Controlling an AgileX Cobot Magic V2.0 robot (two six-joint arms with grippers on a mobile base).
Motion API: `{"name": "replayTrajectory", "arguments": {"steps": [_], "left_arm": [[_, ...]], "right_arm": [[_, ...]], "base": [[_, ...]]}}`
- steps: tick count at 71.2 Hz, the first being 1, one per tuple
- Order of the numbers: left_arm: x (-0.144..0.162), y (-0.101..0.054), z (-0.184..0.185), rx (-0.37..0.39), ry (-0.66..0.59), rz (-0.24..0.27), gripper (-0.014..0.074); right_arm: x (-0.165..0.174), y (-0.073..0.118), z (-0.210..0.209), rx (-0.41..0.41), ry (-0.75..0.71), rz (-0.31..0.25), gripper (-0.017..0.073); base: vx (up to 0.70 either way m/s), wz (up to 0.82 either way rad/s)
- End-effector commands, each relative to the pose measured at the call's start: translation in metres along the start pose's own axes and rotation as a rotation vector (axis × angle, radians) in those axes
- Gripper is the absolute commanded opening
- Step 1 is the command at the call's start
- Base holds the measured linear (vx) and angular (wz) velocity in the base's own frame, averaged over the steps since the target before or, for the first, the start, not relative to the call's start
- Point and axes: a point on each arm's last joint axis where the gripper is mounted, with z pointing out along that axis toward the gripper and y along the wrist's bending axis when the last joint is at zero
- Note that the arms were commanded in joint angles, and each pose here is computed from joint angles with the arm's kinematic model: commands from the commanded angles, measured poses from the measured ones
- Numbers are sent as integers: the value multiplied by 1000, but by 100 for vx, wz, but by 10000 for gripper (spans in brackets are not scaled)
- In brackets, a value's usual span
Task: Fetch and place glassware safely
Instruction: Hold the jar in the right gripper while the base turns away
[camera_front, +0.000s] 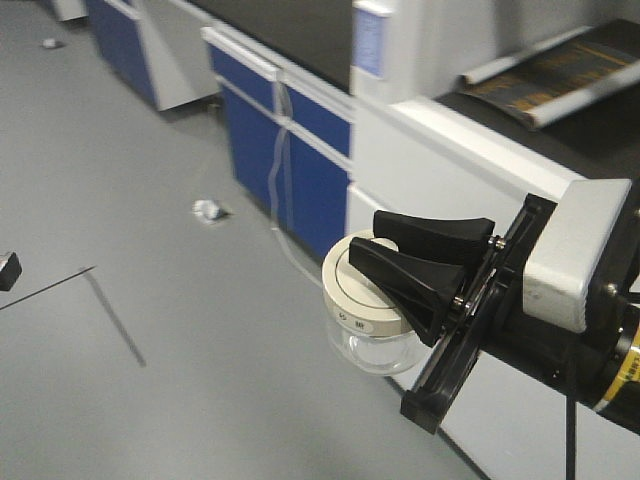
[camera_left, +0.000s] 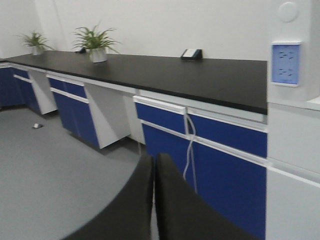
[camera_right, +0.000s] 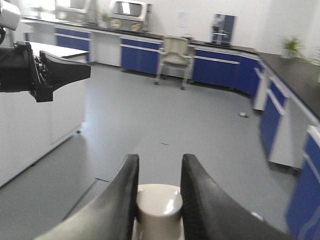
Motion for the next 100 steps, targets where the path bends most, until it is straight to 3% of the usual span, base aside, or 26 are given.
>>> {"name": "replayTrajectory", "arguments": {"steps": [1,45,100], "left_arm": [[-17,1,-1,-5,-110,-8,-7],[-17,1,-1,-5,-110,-8,-7],[-17,1,-1,-5,-110,-8,-7]], "right_arm": [[-20,2,-2,-30,-114,6,-3],[-20,2,-2,-30,-114,6,-3],[-20,2,-2,-30,-114,6,-3]], "base": [[-4,71],[1,66],[20,17]]}}
